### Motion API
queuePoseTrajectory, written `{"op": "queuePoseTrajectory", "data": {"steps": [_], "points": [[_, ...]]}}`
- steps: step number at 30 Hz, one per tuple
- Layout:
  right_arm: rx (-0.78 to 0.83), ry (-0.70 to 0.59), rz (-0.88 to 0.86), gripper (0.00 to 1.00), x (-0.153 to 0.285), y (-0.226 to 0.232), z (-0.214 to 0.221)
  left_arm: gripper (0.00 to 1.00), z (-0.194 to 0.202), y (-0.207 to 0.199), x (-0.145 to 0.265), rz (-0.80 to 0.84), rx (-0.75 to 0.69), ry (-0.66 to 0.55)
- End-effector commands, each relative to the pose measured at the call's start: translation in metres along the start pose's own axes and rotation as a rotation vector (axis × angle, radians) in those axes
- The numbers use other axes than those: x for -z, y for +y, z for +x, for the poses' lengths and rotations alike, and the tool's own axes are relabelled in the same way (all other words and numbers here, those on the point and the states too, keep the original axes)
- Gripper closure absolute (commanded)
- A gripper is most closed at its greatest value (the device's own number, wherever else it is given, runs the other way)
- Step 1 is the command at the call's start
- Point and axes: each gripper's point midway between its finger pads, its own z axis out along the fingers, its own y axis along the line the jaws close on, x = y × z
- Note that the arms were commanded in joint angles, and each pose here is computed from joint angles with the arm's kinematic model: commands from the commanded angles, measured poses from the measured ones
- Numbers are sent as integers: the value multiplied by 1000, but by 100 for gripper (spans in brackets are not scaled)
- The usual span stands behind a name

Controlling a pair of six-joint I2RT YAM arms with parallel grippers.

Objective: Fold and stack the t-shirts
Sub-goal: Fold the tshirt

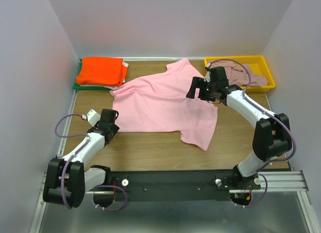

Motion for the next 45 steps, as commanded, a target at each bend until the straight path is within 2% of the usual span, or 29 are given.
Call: {"op": "queuePoseTrajectory", "data": {"steps": [1,7,12,15,19,21,22,24,29,33,39,45], "points": [[11,-7,18,0,2,-5,1,47,-3,-5,-2,25,14,-4],[9,-5,25,0,0,-7,1,51,-5,-2,-4,11,-1,-11],[10,-2,27,0,0,-8,3,59,-5,-2,-6,7,-20,-5],[10,-3,26,0,1,-8,3,68,-4,-3,-6,11,-29,-1],[9,-2,30,0,2,-9,5,75,-3,-4,-7,20,-52,6],[8,-1,32,0,2,-10,6,83,-3,-5,-6,28,-61,9],[10,-2,31,0,3,-10,6,95,-2,-6,-6,33,-61,11],[14,-3,30,0,5,-9,7,97,-2,-7,-7,43,-72,16],[32,-15,26,0,18,-10,12,100,2,-12,-4,76,-80,35],[9,-6,28,1,31,-13,28,100,-12,-15,8,117,-50,-19],[-58,160,93,7,47,-36,100,100,-43,-22,34,178,2,-133],[-136,316,178,15,69,-51,159,100,-49,-27,39,214,6,-157]]}}
